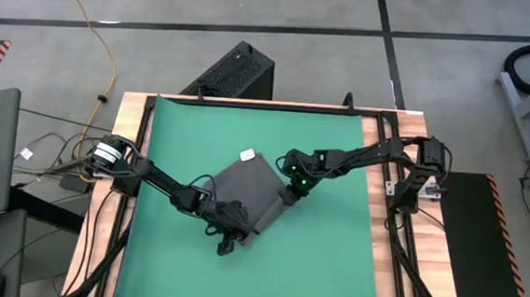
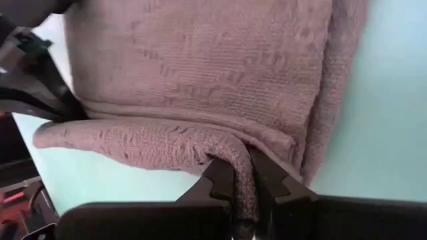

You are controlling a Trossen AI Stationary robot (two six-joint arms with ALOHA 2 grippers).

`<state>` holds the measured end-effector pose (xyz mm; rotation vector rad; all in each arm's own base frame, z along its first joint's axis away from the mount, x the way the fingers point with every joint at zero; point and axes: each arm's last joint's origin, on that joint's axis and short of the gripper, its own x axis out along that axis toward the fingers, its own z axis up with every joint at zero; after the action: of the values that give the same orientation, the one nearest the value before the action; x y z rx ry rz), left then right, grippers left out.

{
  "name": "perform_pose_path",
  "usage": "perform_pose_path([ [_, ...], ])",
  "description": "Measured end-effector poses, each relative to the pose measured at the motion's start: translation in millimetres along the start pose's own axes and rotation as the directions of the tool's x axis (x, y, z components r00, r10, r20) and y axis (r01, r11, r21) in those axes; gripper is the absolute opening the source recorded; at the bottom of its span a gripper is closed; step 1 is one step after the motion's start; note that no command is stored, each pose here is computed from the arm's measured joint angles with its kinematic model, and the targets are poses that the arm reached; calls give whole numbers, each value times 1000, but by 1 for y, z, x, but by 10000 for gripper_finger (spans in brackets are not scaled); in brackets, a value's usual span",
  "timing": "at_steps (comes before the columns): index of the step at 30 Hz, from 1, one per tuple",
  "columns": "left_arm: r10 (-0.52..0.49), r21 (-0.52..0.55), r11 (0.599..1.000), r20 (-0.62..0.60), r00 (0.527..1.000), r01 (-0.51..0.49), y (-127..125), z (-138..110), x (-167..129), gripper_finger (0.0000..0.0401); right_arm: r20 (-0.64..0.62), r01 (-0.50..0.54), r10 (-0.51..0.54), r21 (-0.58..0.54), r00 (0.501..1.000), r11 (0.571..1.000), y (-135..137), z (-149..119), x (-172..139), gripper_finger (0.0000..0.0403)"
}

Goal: Roll towel
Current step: Roll the gray towel

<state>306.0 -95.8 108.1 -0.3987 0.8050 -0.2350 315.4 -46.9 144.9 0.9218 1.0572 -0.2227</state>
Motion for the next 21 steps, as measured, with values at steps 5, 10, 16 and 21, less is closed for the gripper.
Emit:
perform_pose_path([
  [5,-22,-68,997,20,1000,23,-4,7,-2,0,-38,23,-22,19,999,1000,-6,-1,17,33],
  [10,-100,-130,986,47,994,105,-15,19,-15,0,-46,40,-39,23,998,999,-8,1,23,33],
  [16,-190,-207,957,88,978,205,-35,31,-38,0,-39,44,-43,41,998,998,-10,3,22,33],
  [21,-103,-178,975,155,983,130,-49,32,-56,0,-31,39,-37,33,999,999,-9,3,23,33],
])
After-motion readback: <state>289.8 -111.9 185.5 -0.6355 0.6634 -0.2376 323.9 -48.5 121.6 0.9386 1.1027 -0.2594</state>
